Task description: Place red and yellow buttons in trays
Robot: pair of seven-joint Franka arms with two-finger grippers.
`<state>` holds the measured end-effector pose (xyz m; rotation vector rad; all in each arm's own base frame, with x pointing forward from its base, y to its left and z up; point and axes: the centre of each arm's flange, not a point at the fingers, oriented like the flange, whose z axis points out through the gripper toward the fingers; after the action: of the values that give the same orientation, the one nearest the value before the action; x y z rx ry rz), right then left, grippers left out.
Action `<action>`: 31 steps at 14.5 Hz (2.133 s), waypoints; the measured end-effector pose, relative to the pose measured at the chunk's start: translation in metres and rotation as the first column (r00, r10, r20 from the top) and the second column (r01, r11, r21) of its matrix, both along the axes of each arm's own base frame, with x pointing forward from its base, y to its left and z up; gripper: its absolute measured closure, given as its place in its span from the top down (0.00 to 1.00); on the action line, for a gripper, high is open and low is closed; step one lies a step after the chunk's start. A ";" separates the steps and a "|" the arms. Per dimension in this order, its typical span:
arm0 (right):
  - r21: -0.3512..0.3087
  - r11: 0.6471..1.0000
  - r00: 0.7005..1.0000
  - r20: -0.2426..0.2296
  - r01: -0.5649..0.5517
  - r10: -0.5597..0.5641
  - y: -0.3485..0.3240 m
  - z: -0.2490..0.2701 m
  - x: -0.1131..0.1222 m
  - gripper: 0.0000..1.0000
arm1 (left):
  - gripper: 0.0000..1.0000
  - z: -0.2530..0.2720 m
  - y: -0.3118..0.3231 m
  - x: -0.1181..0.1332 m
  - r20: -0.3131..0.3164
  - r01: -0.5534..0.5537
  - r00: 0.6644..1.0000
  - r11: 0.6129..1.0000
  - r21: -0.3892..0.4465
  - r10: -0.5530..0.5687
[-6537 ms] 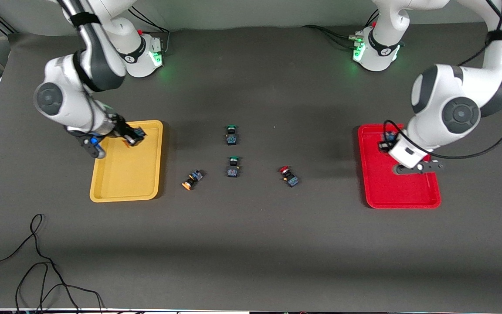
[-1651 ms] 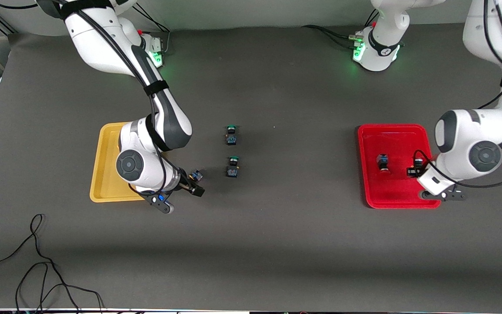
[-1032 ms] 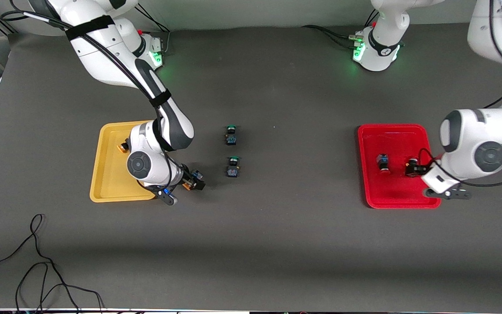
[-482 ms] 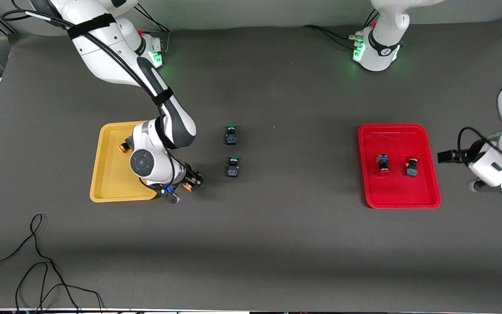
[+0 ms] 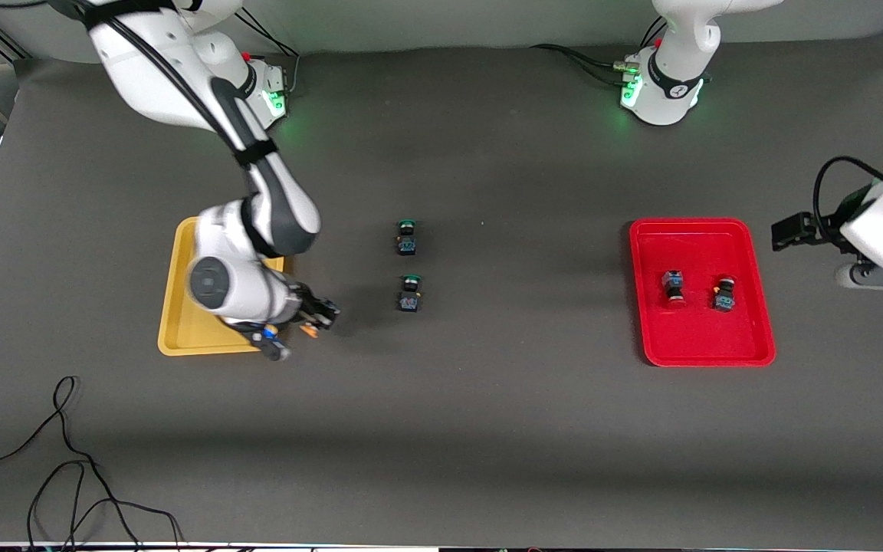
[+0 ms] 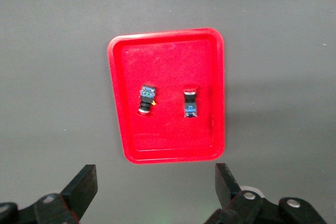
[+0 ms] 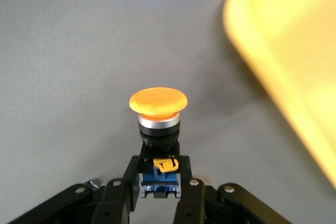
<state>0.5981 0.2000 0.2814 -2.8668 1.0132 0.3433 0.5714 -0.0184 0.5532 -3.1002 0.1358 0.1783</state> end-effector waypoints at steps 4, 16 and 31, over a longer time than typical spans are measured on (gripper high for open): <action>-0.069 0.997 0.999 0.003 -0.033 0.033 -0.063 0.022 -0.007 0.33 | 1.00 0.008 -0.026 -0.003 0.002 0.028 1.000 1.000 -0.007 -0.028; -0.062 0.994 0.994 0.054 -0.092 0.096 -0.157 -0.061 -0.050 0.39 | 1.00 0.022 -0.017 -0.007 0.011 -0.008 1.000 1.000 -0.026 0.008; 0.053 0.971 0.954 0.205 -0.235 0.220 -0.211 0.256 -0.035 1.00 | 1.00 0.023 -0.017 -0.007 0.011 -0.006 1.000 1.000 -0.027 0.006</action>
<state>0.5634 -0.0111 0.5373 -2.8801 0.6240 0.1048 0.5639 -0.0359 0.5758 -3.1279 0.1294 0.1614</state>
